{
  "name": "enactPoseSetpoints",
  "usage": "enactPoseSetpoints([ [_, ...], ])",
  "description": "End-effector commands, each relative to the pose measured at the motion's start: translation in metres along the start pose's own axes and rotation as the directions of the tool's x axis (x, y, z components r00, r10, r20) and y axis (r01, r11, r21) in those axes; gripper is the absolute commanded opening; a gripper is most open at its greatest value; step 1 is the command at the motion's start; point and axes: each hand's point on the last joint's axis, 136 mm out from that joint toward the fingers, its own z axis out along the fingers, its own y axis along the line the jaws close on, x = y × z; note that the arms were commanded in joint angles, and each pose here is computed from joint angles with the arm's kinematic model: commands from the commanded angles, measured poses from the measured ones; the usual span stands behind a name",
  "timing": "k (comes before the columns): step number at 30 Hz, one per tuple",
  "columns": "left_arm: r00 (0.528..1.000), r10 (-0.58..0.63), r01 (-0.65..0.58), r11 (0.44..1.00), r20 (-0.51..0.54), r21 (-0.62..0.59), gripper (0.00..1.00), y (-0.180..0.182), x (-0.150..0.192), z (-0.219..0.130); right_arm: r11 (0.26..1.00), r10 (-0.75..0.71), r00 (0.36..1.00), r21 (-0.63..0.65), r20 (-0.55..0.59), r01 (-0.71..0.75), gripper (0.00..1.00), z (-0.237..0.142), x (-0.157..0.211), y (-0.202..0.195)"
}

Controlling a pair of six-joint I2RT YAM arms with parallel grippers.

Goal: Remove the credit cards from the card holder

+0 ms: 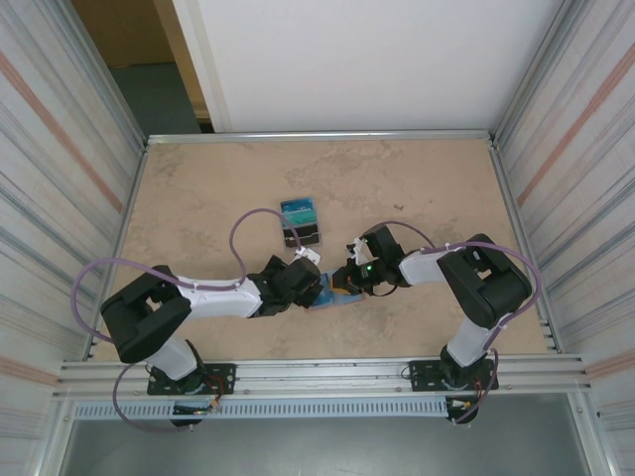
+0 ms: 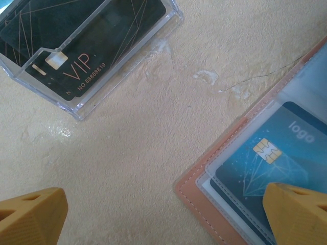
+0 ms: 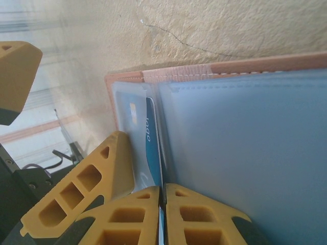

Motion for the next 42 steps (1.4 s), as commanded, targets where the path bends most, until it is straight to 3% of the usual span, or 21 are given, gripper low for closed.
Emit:
enactPoseSetpoints([
  [1,0.996,0.049,-0.053,0.998,-0.075,-0.041,0.99,0.01,0.024,0.001,1.0,0.029,1.0,0.003,0.003,-0.029,0.09,-0.003,0.001,-0.004],
  [24,0.994,0.065,-0.069,0.996,-0.085,-0.049,0.99,0.01,0.024,0.002,0.998,0.048,0.999,-0.052,0.021,-0.046,0.09,-0.01,-0.001,-0.002],
  [29,0.994,0.066,-0.071,0.996,-0.086,-0.051,0.99,0.01,0.024,0.002,0.998,0.047,0.999,-0.052,0.02,-0.046,0.04,-0.009,0.0,-0.003],
  [42,0.994,0.073,-0.079,0.995,-0.086,-0.061,0.99,0.013,0.026,0.001,0.998,0.031,0.998,0.05,0.058,-0.034,0.01,-0.027,-0.002,-0.017],
])
